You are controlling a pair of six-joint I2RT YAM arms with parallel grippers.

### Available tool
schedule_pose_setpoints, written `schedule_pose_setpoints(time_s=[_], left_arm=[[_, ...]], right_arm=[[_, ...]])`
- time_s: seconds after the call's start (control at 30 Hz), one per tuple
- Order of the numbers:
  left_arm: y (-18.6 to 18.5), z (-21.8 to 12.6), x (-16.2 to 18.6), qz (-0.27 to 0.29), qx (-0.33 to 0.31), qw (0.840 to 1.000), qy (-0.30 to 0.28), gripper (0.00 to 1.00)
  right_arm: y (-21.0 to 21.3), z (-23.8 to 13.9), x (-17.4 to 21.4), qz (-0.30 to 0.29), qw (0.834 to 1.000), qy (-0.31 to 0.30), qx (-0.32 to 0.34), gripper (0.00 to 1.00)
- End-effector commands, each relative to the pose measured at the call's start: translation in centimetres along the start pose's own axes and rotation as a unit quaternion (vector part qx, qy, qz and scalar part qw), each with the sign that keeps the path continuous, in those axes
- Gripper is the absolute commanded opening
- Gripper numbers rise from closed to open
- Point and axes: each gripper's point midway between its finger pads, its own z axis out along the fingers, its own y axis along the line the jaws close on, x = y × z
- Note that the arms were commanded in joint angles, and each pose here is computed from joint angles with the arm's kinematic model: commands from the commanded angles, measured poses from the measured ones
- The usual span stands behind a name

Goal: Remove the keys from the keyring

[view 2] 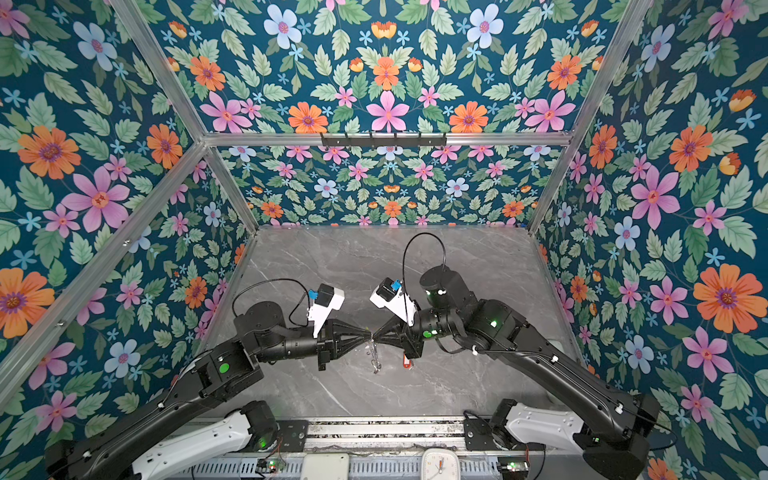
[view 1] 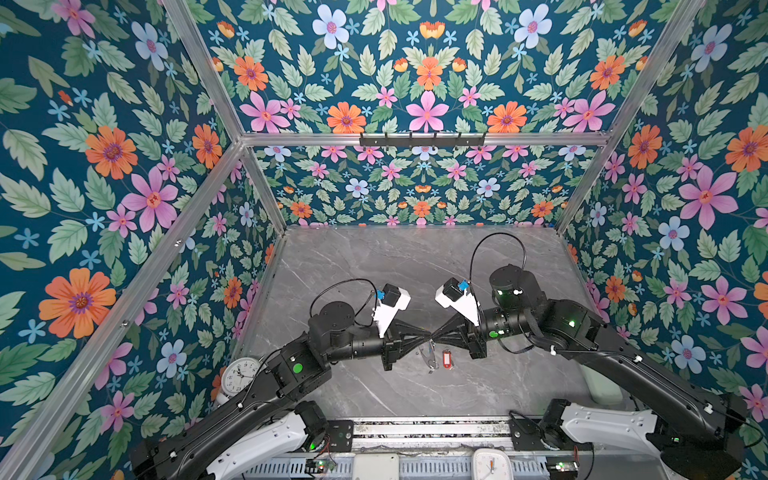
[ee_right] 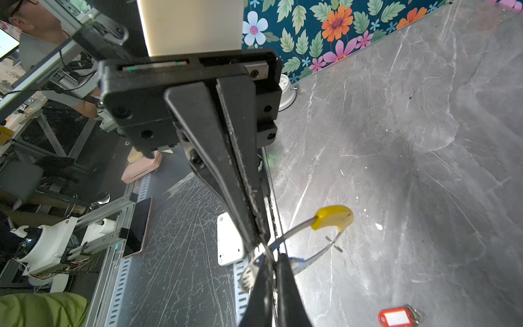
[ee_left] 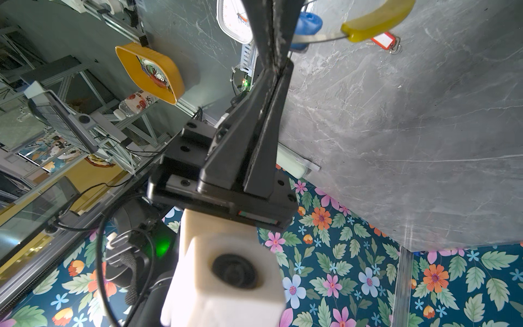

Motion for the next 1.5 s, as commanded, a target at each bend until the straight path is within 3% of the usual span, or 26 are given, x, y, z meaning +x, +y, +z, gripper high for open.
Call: schedule_pose_setpoints(time_s=[0.0, 0.1, 0.4, 0.87, 1.0, 1.27, 1.47], left_arm=[[-1.1, -0.3, -1.4, 0.019, 0.019, 0.999, -0.028, 0.0], [-1.0, -0.4, -1.5, 0.017, 0.016, 0.999, -0.034, 0.0], [-0.9, -0.9, -2.1, 0.015, 0.009, 0.998, -0.058, 0.0], [-0.7, -0.8, -2.5, 0.01, 0.009, 0.997, -0.076, 0.0], [-0.7, -1.0, -2.6, 0.01, 0.008, 0.997, -0.08, 0.0], [-0.8, -1.8, -3.4, 0.014, 0.002, 0.994, -0.112, 0.0], [-0.7, -2.7, -4.1, 0.021, 0.007, 0.986, -0.165, 0.0]], right_arm=[[-0.1, -0.2, -1.5, -0.018, 0.999, -0.034, 0.008, 0.22], [-0.3, -0.1, -1.4, -0.015, 0.999, -0.039, 0.012, 0.3], [-0.6, -0.2, -1.1, -0.013, 0.997, -0.071, 0.02, 0.39], [0.0, 1.2, -0.6, -0.031, 0.997, -0.065, 0.028, 0.43], [-0.4, 1.3, -0.7, -0.031, 0.997, -0.064, 0.042, 0.33], [-0.5, 1.9, -0.2, -0.029, 0.997, -0.058, 0.041, 0.0], [0.2, 2.6, -1.0, -0.044, 0.996, -0.071, 0.027, 0.0]])
